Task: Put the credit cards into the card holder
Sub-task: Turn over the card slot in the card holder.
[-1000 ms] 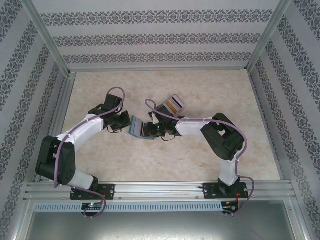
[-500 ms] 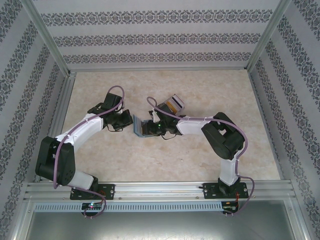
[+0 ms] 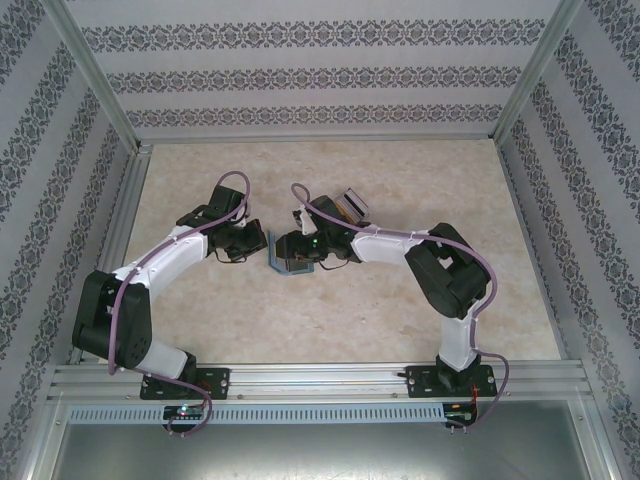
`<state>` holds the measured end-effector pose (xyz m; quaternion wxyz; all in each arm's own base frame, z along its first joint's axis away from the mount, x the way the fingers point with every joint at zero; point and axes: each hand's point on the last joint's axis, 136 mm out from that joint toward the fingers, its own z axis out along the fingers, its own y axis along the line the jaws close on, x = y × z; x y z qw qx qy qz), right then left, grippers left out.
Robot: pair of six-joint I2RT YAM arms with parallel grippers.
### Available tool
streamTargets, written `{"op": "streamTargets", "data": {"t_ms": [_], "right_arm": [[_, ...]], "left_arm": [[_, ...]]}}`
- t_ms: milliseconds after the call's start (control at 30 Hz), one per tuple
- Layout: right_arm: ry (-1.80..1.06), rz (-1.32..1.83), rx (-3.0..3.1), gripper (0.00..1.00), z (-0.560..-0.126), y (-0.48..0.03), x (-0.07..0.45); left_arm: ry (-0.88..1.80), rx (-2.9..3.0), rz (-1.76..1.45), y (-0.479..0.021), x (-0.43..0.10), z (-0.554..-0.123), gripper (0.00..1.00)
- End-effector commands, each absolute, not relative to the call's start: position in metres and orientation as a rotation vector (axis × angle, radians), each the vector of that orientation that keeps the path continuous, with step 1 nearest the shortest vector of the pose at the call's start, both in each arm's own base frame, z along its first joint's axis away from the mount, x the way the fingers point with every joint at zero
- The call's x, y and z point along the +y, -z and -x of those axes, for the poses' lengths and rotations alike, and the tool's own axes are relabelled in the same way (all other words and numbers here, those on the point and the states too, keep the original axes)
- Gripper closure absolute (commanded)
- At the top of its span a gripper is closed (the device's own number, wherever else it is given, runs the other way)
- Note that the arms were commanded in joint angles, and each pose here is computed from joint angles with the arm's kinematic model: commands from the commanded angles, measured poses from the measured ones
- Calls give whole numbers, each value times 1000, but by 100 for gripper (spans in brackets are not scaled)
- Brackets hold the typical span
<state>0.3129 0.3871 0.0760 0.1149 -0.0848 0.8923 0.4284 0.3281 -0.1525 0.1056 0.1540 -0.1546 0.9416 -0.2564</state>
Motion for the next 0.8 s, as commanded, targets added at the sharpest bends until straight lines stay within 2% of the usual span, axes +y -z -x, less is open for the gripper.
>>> {"op": "streamTargets", "data": {"t_ms": [0, 333, 500, 767], "right_arm": [[-1270, 283, 2643, 49, -311, -67, 394], [-1237, 309, 2678, 47, -310, -58, 397], [-1219, 325, 2679, 43, -309, -59, 398], [-1129, 280, 2710, 46, -312, -48, 385]], "left_arm": [[748, 2680, 461, -112, -151, -333, 100], [746, 2679, 468, -110, -150, -333, 100], [744, 2682, 466, -109, -150, -332, 100], [726, 2679, 463, -111, -148, -331, 100]]}}
